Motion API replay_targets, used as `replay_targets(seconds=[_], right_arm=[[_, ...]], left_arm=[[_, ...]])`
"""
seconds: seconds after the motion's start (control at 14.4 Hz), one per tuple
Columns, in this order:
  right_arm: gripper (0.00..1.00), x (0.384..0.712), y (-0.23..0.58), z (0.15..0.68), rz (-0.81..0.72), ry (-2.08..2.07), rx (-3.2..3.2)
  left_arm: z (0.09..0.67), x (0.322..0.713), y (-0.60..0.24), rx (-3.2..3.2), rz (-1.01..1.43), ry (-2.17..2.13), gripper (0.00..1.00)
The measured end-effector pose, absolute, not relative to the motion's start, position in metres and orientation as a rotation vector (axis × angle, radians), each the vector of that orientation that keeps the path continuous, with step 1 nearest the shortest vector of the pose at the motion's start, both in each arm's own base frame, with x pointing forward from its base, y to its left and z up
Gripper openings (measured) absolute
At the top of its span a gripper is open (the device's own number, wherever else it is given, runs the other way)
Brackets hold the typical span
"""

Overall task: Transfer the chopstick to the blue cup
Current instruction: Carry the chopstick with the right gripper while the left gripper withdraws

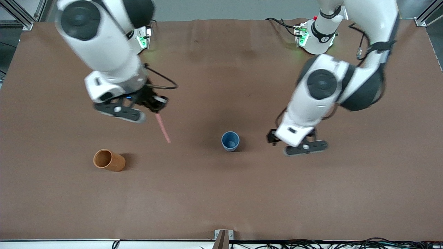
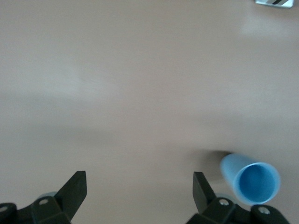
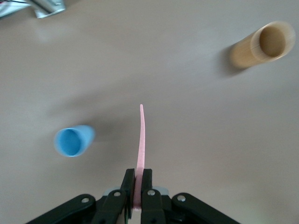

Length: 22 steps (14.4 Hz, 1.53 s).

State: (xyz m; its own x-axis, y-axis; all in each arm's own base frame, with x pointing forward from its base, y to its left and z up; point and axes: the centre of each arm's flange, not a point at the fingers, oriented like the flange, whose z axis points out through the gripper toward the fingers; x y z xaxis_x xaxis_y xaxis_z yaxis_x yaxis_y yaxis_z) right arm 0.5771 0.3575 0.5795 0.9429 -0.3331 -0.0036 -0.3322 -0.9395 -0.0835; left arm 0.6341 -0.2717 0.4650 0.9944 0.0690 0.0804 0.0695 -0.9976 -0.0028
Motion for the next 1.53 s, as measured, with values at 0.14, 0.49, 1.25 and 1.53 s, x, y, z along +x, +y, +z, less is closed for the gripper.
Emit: replay_targets(seconds=[0.14, 0.49, 1.25, 1.53], right_arm=[[0.1, 0.573, 0.399, 0.56, -0.013, 0.567, -2.956], [0.1, 0.576, 0.451, 0.518, 0.022, 0.569, -2.869], [0.1, 0.569, 0.48, 0.474, 0.094, 0.539, -2.895], [0.1, 0.571, 0.484, 0.449, 0.13, 0.554, -2.917]], left_arm=[[0.49, 0.639, -0.223, -3.141, -0.089, 0.026, 1.0], [0.578, 0.613, -0.133, -3.148, -0.052, 0.281, 1.0], [0.662, 0.556, -0.106, -3.152, -0.104, 0.278, 1.0], [0.662, 0.556, -0.107, -3.158, -0.097, 0.279, 1.0]])
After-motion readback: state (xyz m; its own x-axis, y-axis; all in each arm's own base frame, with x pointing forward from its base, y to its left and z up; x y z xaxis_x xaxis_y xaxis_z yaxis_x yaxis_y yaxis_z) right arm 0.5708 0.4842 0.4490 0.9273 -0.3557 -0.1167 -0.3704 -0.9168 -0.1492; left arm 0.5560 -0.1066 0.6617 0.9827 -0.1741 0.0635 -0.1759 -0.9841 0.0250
